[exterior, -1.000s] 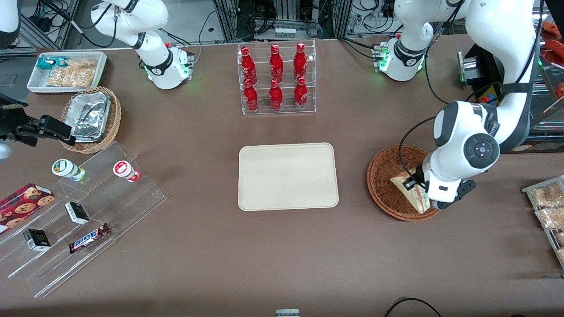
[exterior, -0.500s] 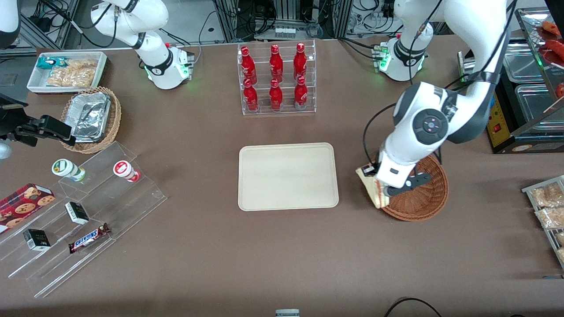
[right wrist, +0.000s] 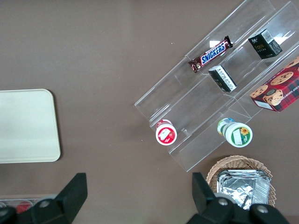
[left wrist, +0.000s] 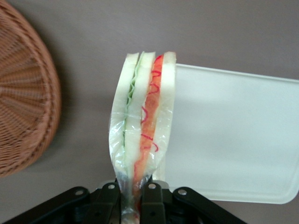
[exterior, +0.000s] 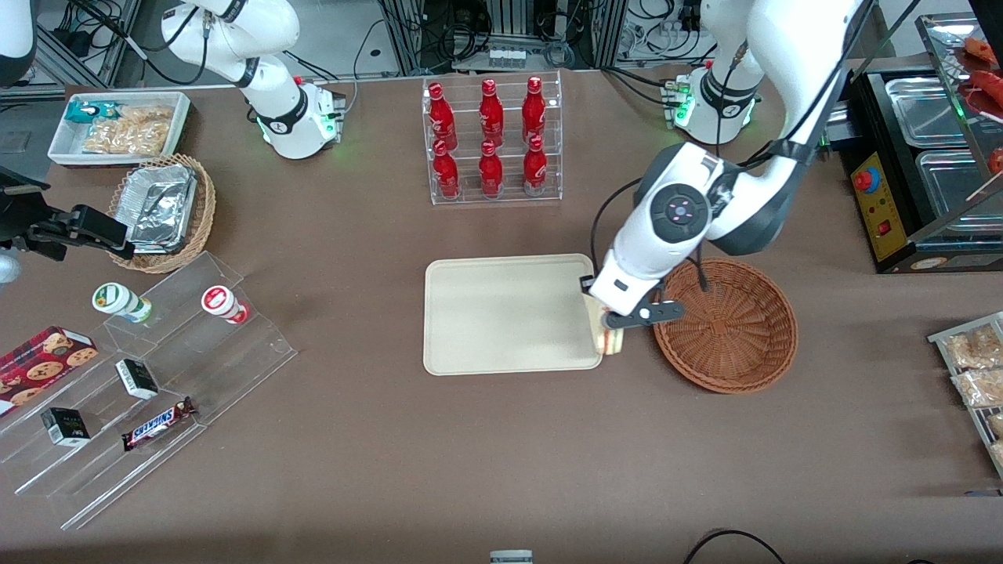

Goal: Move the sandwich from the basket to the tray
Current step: 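Carry the held sandwich over the cream tray, then lower the sandwich onto the tray and open the left gripper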

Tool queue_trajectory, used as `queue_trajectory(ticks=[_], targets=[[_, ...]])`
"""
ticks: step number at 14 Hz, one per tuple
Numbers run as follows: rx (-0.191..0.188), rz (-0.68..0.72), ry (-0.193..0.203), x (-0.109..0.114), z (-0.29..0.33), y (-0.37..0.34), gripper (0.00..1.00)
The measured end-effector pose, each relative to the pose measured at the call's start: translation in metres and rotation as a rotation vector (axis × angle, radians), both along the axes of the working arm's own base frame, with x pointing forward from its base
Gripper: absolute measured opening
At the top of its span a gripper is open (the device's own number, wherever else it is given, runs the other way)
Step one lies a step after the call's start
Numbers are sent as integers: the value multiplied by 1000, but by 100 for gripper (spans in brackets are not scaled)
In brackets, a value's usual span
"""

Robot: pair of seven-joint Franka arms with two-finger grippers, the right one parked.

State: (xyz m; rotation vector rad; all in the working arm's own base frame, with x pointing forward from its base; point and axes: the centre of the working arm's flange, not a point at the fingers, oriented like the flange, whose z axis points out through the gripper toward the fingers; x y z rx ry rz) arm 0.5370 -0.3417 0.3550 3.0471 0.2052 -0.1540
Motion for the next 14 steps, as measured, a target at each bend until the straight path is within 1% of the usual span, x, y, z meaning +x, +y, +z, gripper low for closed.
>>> queue_trajectory(ticks=[4,5,8,9,14], targets=[[-26,-17,10,-8,-9,-50,15],[-22,-16,8,-9,-13,-61,15],[35,1,-16,-12,-36,-88,15],[48,6,-18,-14,-46,-98,15],[63,-12,-20,-30,-69,-135,15]])
